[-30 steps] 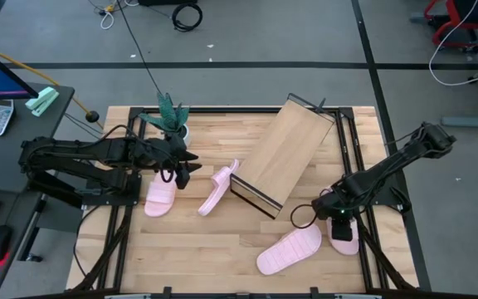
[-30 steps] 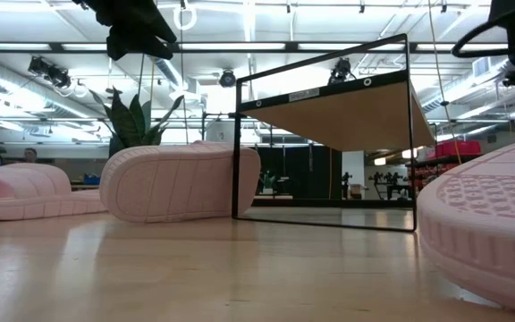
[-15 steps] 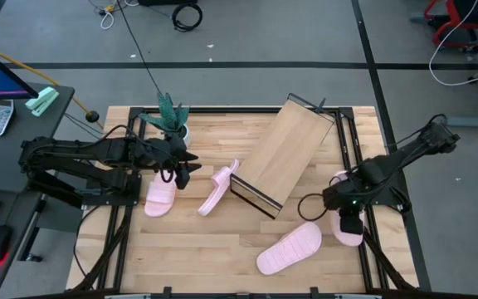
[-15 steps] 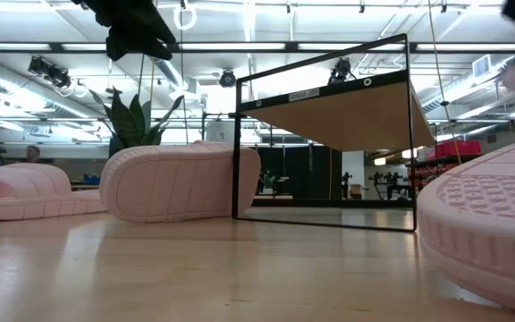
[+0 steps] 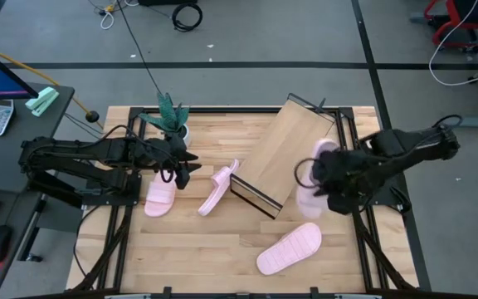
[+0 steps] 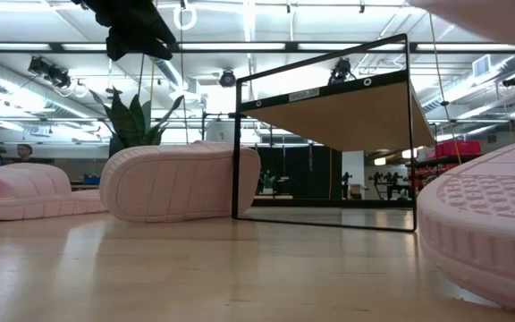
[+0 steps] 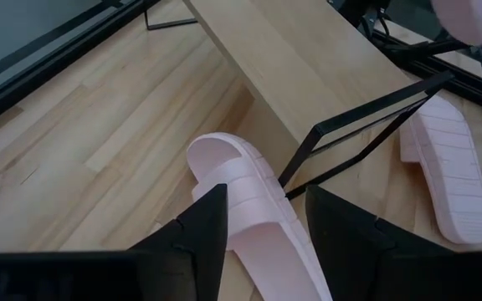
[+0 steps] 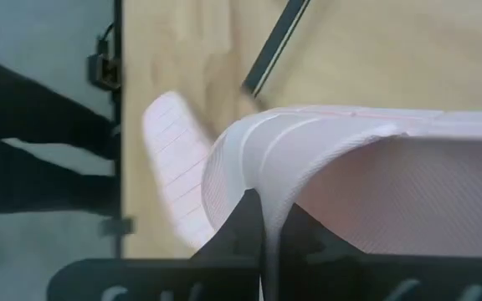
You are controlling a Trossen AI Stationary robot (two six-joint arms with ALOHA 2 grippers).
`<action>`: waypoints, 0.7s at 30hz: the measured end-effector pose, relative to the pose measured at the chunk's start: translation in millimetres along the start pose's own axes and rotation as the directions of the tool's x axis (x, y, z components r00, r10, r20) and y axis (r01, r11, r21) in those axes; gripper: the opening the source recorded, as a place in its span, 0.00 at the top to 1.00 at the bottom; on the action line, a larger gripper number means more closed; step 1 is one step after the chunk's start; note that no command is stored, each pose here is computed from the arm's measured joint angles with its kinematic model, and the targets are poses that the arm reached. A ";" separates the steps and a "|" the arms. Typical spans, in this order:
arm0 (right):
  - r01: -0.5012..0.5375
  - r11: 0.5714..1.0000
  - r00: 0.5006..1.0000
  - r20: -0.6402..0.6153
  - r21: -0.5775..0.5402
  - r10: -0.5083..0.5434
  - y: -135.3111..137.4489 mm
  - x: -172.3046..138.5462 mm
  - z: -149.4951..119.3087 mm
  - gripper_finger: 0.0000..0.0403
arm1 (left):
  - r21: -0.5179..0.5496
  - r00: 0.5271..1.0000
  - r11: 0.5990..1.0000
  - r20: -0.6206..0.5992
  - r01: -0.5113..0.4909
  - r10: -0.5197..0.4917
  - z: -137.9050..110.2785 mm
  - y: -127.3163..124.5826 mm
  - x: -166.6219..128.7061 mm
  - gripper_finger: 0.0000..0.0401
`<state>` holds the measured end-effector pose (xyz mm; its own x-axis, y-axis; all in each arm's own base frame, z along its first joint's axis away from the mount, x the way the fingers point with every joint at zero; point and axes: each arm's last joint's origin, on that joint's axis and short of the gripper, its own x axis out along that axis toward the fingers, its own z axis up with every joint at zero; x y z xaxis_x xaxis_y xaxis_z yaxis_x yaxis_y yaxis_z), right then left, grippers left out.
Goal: Pick and place slides into the shelf
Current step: Put the pink slide on the shelf
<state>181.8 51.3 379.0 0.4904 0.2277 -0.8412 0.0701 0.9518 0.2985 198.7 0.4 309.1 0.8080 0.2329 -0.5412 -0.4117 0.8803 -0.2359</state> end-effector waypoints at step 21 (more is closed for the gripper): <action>-0.145 0.822 0.976 -0.215 -0.550 0.028 -62.1 37.2 61.9 0.98 | 0.000 1.000 1.000 0.000 0.001 -0.001 -0.1 -0.2 -0.1 0.60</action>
<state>249.5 -12.1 357.2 0.2938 0.2928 -0.9099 -0.4911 0.8629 0.1191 198.7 0.2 309.1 0.8082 0.2320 -0.5413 -0.4109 0.8806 -0.2362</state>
